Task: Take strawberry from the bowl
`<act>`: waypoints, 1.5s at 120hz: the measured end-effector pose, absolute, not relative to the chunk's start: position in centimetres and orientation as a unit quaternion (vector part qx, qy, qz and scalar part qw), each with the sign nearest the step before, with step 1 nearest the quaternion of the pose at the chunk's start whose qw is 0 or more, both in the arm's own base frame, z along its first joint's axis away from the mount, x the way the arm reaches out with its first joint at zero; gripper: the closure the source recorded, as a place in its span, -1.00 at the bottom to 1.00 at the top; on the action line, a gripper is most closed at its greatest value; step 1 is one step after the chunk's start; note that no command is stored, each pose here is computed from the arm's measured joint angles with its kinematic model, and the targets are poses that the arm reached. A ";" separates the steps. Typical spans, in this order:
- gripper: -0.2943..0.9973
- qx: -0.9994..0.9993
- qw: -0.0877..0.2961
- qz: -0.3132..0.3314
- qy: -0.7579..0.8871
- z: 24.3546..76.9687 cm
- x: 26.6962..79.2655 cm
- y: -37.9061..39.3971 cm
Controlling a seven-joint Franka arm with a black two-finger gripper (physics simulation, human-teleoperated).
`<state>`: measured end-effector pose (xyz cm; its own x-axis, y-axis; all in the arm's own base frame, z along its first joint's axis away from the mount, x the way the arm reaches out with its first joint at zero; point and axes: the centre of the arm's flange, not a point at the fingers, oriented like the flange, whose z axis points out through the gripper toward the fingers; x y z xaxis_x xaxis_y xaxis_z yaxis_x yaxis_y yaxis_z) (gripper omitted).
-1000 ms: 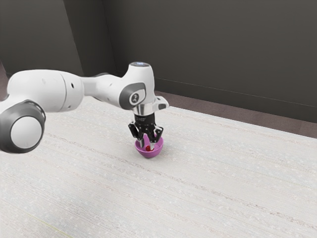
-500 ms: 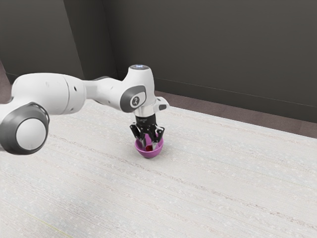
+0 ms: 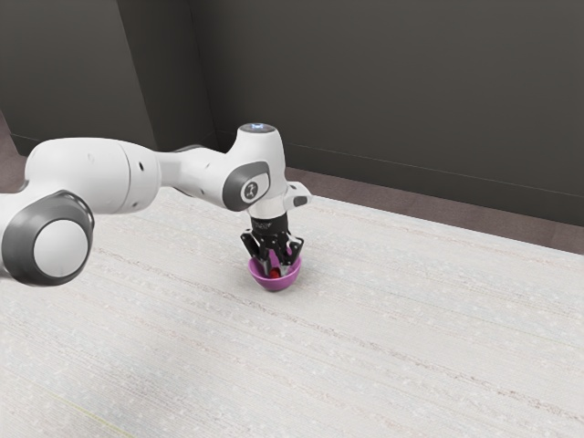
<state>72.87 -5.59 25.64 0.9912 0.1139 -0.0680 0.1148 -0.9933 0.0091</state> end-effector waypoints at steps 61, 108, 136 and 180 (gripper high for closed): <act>0.43 0.998 0.002 -0.022 0.059 27.1 73.0 -5.8; 0.49 0.999 0.016 0.021 0.032 33.2 73.3 -10.8; 0.51 0.999 0.030 0.020 0.006 31.1 73.6 -15.8; 0.52 0.998 0.055 0.019 -0.011 26.6 73.2 -20.1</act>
<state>73.21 -20.11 26.57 0.9990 -0.0200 0.0400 -0.0243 -0.9936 0.1100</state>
